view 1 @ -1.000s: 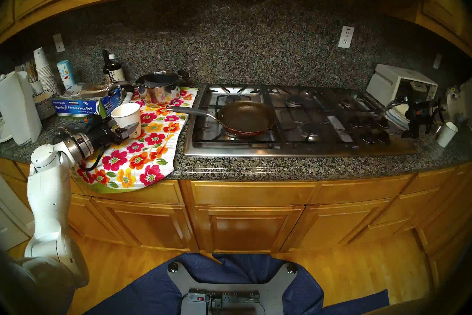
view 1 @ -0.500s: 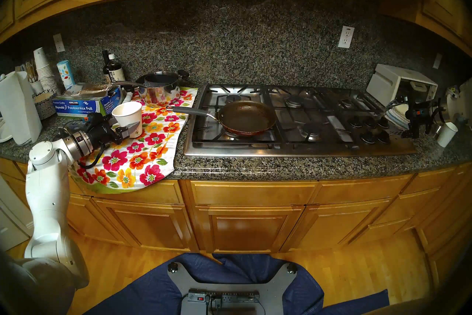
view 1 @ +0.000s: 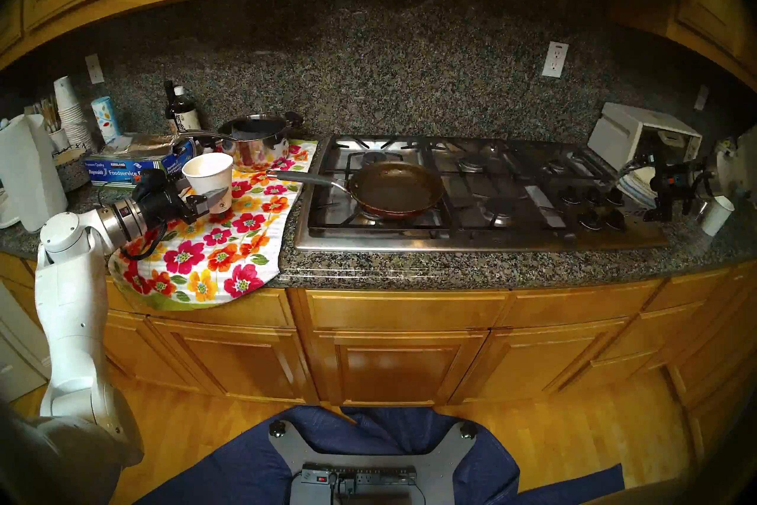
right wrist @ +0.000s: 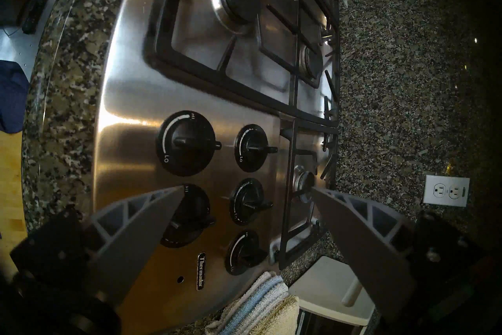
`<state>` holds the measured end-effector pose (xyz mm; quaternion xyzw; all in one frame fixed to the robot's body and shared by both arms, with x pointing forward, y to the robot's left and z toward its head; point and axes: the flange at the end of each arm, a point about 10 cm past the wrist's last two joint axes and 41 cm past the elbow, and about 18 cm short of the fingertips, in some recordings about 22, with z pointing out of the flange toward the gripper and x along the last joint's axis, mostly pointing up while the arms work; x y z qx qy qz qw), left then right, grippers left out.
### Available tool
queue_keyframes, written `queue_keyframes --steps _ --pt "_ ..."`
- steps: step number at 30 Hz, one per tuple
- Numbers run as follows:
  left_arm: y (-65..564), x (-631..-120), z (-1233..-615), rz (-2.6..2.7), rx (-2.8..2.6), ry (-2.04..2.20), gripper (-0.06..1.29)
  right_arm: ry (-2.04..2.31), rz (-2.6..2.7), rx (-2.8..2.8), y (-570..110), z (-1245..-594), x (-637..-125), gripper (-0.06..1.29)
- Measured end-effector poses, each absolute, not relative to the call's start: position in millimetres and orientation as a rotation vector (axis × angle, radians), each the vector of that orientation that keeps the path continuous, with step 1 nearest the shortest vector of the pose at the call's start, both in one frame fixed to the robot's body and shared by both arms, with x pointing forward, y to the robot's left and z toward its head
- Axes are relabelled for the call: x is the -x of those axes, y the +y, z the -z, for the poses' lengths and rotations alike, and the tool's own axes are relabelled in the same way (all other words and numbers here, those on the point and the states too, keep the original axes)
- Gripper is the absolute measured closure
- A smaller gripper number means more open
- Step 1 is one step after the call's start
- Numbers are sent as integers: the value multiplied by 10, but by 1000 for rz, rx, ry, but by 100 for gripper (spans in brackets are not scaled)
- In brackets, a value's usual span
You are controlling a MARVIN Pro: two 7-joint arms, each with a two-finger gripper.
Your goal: Pick up the water cup, pour water into the pot, turn on the stove
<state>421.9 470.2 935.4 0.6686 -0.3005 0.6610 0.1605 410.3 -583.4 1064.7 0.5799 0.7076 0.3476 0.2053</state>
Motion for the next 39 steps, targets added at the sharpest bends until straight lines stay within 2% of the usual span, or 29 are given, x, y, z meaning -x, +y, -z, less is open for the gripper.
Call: queue_keyframes --steps 39 --pt "3476 -4151 -9806 -1745 -1840 -1009 34 1972 -969 -1617 -5834 -10646 -4103 1"
